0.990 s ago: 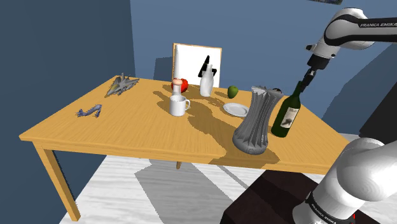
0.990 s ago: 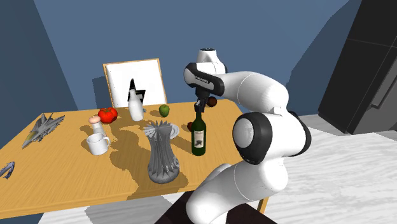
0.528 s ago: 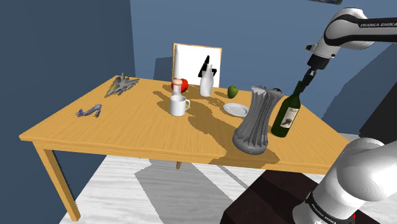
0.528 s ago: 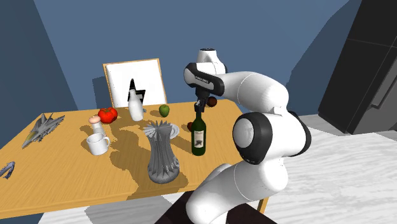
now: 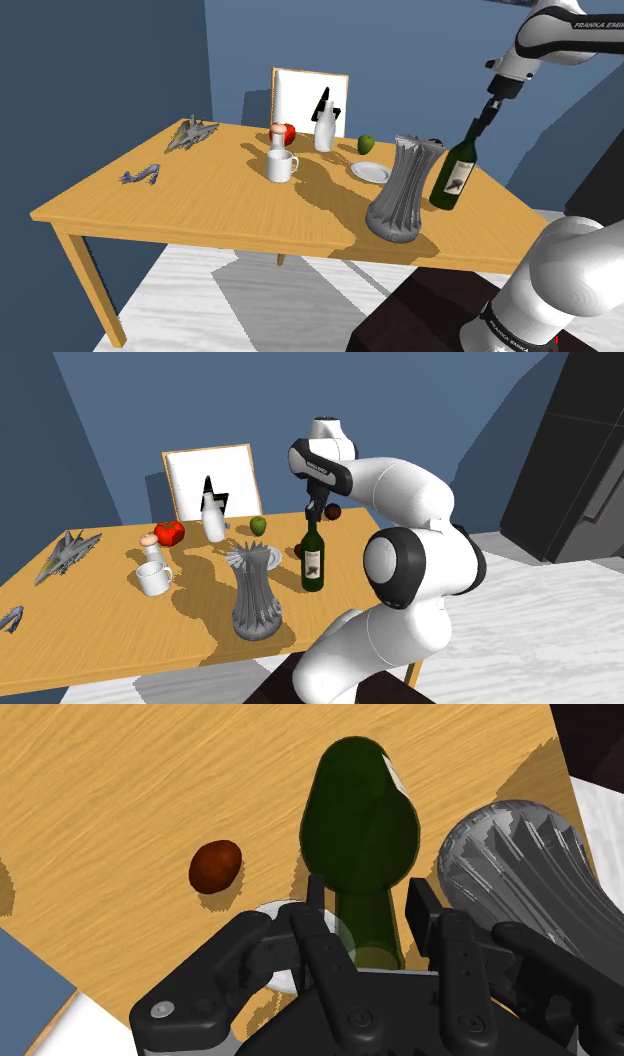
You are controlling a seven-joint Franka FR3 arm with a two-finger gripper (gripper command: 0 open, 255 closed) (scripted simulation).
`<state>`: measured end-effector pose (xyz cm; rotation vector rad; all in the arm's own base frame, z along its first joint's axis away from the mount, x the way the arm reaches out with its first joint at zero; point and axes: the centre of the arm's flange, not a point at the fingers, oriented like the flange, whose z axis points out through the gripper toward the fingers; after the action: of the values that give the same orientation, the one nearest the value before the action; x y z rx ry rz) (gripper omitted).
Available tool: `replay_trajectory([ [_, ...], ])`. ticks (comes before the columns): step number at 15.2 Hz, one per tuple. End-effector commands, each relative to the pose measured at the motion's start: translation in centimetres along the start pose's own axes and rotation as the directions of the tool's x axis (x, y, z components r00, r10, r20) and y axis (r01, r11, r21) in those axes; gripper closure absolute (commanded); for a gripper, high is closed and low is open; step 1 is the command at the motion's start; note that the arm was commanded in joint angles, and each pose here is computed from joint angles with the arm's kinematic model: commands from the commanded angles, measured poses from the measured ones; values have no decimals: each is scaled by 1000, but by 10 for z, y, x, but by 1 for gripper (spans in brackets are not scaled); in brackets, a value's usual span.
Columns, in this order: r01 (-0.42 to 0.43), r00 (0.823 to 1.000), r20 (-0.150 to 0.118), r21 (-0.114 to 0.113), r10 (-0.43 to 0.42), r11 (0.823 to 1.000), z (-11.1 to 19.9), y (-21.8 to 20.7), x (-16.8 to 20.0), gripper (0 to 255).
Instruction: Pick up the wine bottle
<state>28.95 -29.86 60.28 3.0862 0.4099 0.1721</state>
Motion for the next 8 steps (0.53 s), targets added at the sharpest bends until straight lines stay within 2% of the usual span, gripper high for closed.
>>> replay_trajectory([
  [1, 0, 1000, 0, 0, 0, 1000, -12, 1, 2, 255],
  [8, 0, 1000, 0, 0, 0, 1000, -48, 2, 6, 255],
])
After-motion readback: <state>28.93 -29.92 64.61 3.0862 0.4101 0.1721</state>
